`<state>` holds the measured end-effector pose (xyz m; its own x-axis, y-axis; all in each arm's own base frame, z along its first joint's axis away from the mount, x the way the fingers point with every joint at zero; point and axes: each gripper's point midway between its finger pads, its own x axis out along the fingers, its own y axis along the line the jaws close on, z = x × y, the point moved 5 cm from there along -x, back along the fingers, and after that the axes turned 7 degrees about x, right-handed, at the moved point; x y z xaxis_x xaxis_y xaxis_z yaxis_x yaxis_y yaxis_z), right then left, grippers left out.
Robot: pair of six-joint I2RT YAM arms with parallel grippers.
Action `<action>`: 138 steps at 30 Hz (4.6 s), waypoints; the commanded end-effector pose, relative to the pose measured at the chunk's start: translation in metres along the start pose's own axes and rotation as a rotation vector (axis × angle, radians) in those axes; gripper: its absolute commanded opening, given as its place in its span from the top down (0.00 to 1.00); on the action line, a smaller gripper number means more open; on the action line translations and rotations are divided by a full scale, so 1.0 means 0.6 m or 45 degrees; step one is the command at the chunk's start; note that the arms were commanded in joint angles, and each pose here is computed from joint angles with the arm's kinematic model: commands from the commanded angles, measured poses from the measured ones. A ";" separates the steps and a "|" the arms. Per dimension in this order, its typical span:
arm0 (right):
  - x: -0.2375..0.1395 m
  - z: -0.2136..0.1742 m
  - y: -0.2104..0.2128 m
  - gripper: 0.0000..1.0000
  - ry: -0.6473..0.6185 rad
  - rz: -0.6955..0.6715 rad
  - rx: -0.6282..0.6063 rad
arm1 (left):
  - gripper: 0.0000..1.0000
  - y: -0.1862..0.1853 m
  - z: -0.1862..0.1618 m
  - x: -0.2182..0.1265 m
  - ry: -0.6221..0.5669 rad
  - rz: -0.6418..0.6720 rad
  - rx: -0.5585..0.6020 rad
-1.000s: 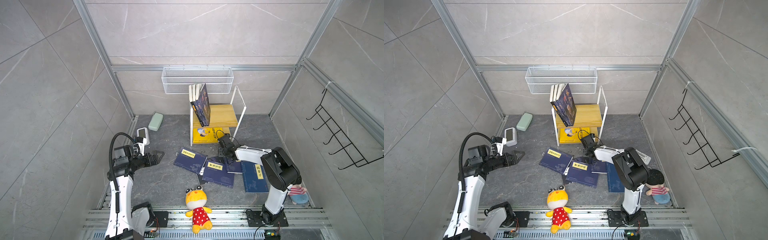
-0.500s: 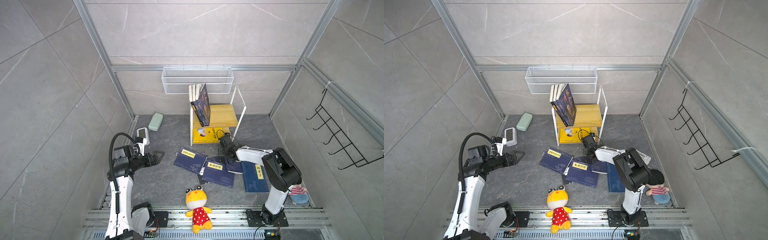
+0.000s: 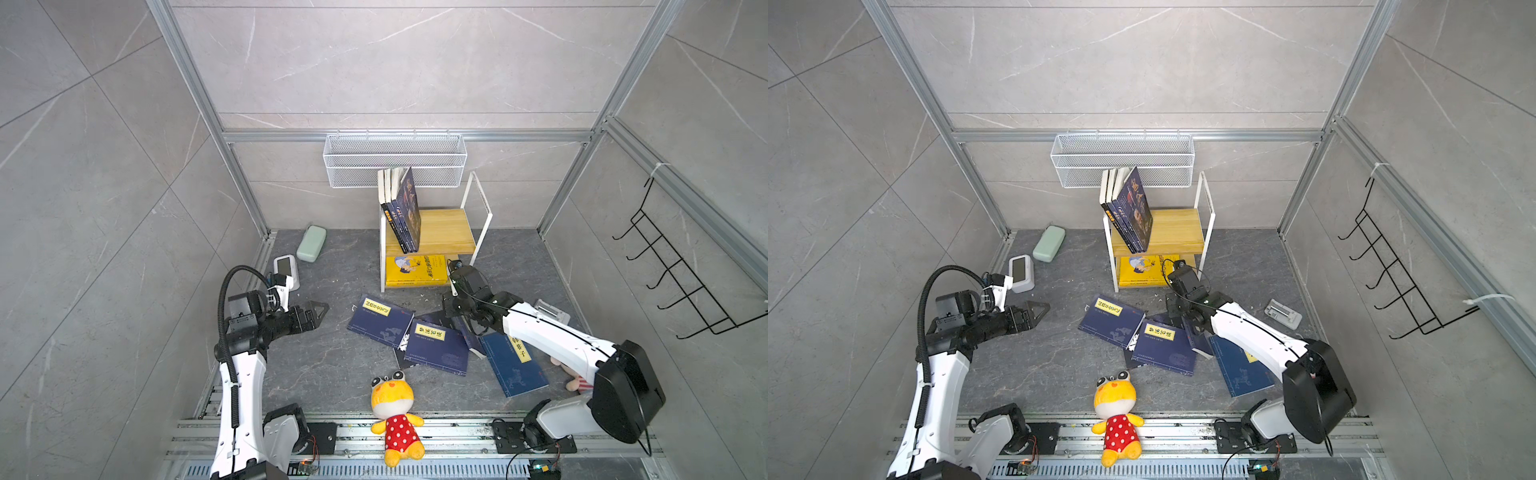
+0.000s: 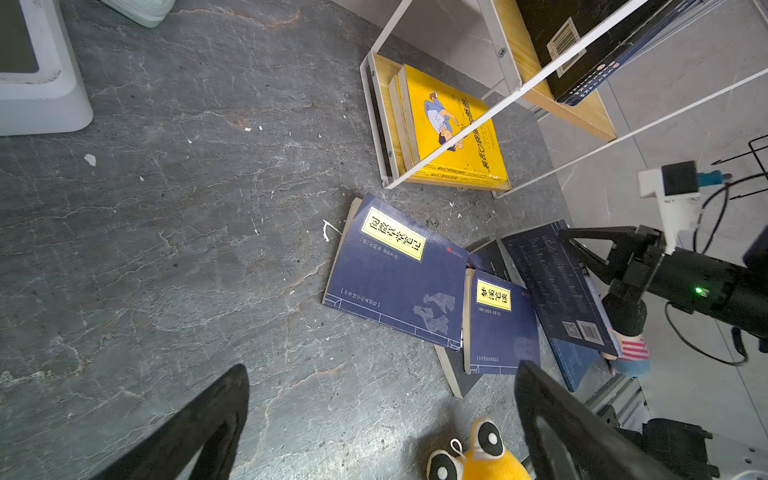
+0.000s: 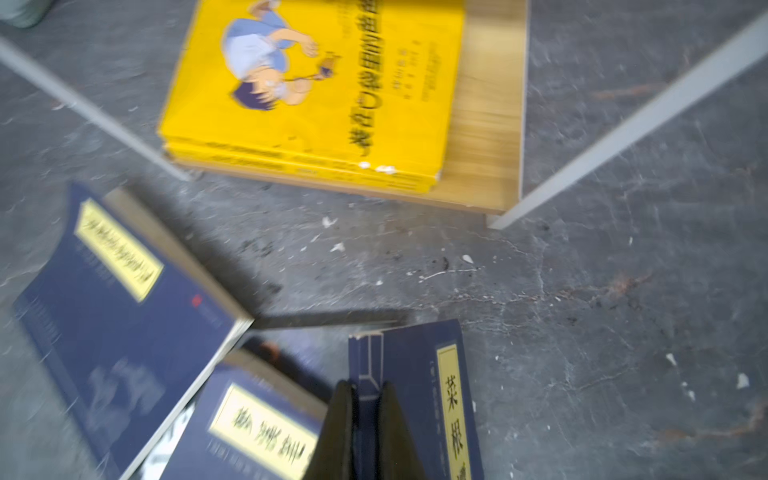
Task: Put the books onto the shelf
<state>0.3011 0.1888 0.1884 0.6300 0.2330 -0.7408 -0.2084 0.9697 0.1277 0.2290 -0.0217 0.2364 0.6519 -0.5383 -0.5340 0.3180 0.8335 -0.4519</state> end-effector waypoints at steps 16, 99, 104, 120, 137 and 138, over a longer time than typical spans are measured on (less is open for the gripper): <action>-0.175 0.058 0.178 1.00 -0.462 0.664 -0.292 | 0.00 -0.076 0.058 -0.005 -0.096 -0.601 -0.464; -0.134 -0.075 0.457 0.64 -0.798 0.404 -1.417 | 1.00 -0.095 0.025 0.051 0.105 -0.594 -0.611; -0.119 -0.078 0.423 0.46 -0.801 0.196 -1.358 | 1.00 -0.087 0.025 0.048 0.079 -0.577 -0.594; -0.033 -0.043 0.421 0.50 -0.786 -0.104 -1.312 | 1.00 -0.086 0.024 0.040 0.062 -0.565 -0.584; -0.053 -0.020 0.327 1.00 -0.822 -0.260 -1.372 | 0.55 -0.064 0.026 -0.023 -0.083 0.094 0.175; -0.059 -0.021 0.316 1.00 -0.822 -0.252 -1.373 | 0.54 -0.061 0.022 -0.027 -0.095 0.125 0.214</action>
<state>0.2328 0.3806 0.2065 0.8921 0.3783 -0.2469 -0.4120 0.4572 -0.7882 0.2227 -0.0562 0.2783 0.6847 -0.5813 -0.4397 0.3549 0.7928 -0.4955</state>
